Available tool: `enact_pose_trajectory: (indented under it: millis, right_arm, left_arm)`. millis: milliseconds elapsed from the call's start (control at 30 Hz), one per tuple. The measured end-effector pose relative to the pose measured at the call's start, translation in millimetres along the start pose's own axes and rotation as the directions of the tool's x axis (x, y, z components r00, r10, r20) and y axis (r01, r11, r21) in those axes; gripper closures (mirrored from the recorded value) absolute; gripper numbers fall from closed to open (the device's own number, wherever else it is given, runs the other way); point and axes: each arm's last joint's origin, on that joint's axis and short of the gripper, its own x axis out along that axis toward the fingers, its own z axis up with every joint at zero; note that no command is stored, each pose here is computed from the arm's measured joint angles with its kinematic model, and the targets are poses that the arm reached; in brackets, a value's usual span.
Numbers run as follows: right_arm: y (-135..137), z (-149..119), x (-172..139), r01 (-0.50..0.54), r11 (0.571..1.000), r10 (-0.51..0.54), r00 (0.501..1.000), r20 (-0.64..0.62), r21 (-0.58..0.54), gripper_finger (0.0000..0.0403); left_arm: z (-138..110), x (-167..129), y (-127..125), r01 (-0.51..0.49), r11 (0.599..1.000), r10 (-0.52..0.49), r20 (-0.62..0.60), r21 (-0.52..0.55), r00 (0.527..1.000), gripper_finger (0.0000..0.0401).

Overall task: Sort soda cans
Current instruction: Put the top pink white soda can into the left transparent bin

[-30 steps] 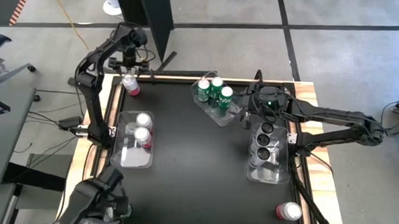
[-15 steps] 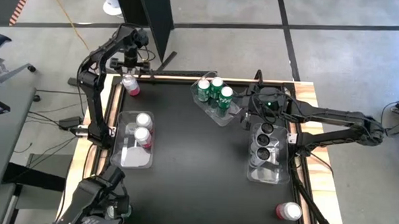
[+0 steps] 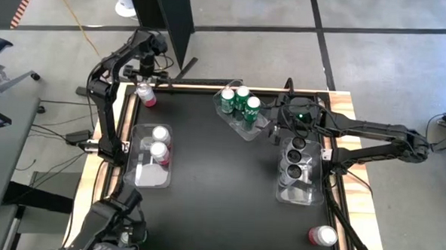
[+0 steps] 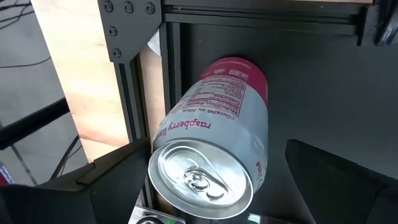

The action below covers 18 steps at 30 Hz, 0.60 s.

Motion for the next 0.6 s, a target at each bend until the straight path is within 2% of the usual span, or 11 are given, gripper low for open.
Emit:
enact_pose_trajectory:
  millis: [233, 367, 600]
  right_arm:
    - [0, 0, 0, 0.000, 1.000, 0.000, 1.000, 0.000, 0.000, 0.0037]
    - [0, 0, 0, -0.001, 1.000, 0.001, 1.000, -0.002, 0.000, 0.0037]
    - [0, 0, 0, -0.001, 1.000, 0.001, 1.000, -0.003, 0.001, 0.0037]
  left_arm:
    - [-4, 1, -6, 0.008, 0.998, -0.007, -0.013, 0.063, 1.000, 0.0032]
    - [-9, 9, -12, -0.030, 0.990, 0.034, -0.033, 0.135, 0.999, 0.0032]
    - [-14, 18, -18, -0.038, 0.986, 0.049, -0.064, 0.163, 0.997, 0.0032]
